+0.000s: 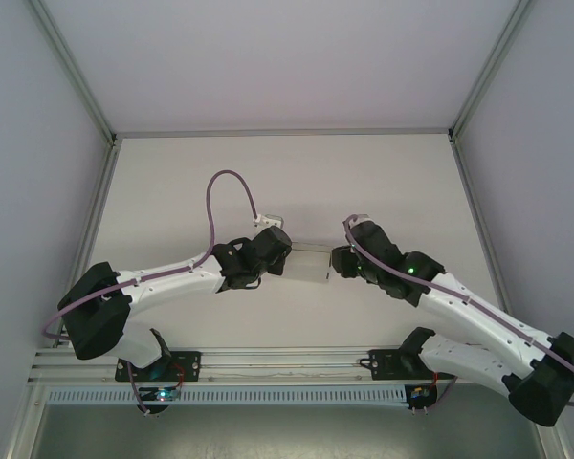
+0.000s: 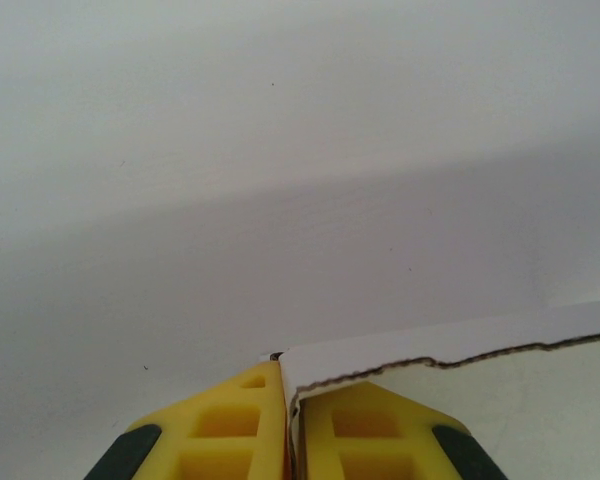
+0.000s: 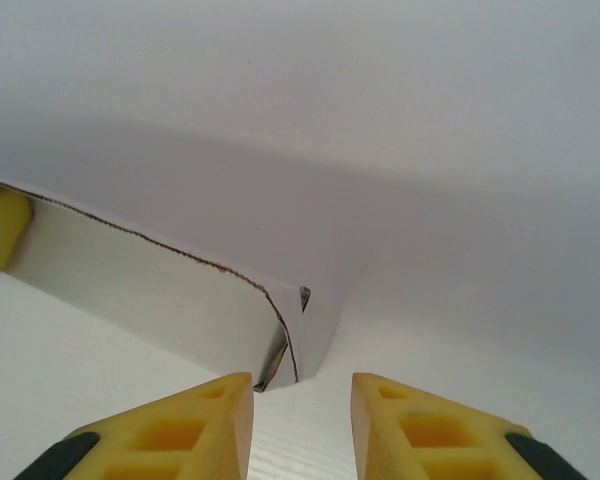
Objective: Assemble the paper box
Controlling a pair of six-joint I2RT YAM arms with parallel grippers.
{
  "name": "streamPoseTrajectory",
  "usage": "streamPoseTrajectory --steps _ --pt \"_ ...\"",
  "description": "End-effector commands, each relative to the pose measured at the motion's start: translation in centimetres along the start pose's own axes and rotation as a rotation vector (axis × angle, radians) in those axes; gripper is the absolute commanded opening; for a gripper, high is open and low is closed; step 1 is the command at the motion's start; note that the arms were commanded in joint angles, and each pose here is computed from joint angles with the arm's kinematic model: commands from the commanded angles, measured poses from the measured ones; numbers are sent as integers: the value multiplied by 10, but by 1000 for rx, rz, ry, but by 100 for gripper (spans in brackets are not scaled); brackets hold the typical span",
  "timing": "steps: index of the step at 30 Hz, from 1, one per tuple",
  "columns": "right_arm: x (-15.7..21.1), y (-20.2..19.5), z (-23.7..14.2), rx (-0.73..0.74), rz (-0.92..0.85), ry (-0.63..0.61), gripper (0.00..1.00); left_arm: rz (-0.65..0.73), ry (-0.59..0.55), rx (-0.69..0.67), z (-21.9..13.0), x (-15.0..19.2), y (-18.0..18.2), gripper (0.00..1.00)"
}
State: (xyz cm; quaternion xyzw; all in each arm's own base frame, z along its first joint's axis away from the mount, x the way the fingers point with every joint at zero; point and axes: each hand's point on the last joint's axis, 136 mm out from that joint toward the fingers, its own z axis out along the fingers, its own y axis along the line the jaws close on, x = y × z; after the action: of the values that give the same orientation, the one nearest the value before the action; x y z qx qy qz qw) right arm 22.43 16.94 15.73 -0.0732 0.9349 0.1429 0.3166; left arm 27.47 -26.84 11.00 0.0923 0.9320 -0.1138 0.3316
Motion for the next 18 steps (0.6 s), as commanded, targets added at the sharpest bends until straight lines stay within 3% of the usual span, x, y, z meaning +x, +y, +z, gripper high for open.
streamPoseTrajectory --steps 1,5,13,18 --pt "5 -2 -1 20 -59 76 31 94 148 -119 6 46 32 10" --pt "4 -5 6 33 -47 143 23 106 134 -115 4 44 31 10" --pt "1 3 10 14 -56 208 24 126 100 -94 -4 44 27 10" --pt "0 21 13 -81 -82 227 25 138 63 -132 -11 42 30 10"
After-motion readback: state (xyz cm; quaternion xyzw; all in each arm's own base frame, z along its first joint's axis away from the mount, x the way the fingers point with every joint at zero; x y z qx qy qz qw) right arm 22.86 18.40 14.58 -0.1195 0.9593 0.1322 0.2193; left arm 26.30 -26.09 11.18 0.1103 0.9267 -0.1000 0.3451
